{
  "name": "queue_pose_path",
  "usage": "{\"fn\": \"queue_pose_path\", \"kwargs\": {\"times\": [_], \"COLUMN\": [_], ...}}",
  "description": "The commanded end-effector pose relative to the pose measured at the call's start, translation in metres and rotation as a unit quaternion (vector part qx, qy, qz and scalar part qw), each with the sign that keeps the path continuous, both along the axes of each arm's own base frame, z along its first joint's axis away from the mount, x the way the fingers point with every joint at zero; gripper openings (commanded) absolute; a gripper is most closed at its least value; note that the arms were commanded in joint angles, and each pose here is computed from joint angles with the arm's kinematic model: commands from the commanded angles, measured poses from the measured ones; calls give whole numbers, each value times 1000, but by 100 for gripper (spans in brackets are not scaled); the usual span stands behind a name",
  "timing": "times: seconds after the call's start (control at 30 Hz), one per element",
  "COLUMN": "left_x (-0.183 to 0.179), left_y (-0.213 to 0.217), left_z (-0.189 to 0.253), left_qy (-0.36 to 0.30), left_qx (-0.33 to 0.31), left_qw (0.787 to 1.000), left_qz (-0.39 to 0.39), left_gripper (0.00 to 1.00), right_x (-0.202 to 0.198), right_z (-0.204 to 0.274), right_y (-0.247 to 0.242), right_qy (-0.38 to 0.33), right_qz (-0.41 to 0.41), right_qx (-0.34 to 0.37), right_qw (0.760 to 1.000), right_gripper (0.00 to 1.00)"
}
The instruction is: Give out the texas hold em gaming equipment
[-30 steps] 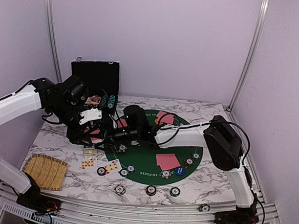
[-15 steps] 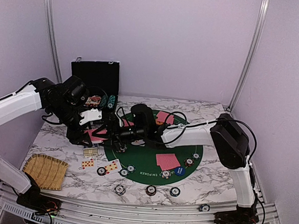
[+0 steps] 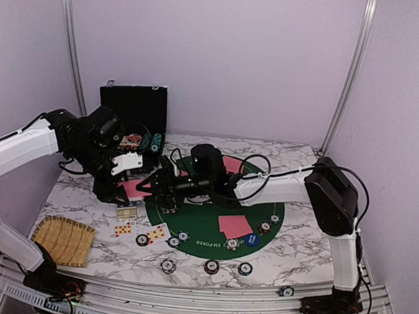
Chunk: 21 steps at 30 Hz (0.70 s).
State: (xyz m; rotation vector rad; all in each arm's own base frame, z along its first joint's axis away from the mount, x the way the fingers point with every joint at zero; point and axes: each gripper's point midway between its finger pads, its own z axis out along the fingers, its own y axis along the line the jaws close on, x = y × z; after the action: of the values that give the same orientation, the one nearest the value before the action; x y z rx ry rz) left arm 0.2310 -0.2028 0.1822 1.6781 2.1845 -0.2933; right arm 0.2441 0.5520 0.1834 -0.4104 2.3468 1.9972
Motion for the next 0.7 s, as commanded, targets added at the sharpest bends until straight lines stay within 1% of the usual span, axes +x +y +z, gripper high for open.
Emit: {"fn": "queue_pose_path", "kwargs": {"times": [0.0,0.37,0.57,0.67], "left_x": [1,3,3,4], "left_y": [-1,0,0,-1], "left_z": [5,1,-3,-3], "left_qy": [-4,-3,0,1], "left_qx": [-9,-3,1,0], "left_qw": [1000,1000,1000,1000], "left_qz": [1,2,3,3], "left_gripper": [0,0,0,0], "right_x": [1,-3,-4,-1], "right_z": [22,35,40,41], "right_y": [-7,-12,-15,-17], "right_qy": [-8,-7,-4,-2], "right_qz": [-1,4,8,8], "right_qx": [17,34,44,45], "right_qw": [1000,999,999,999], "right_gripper": [56,34,15,7]}}
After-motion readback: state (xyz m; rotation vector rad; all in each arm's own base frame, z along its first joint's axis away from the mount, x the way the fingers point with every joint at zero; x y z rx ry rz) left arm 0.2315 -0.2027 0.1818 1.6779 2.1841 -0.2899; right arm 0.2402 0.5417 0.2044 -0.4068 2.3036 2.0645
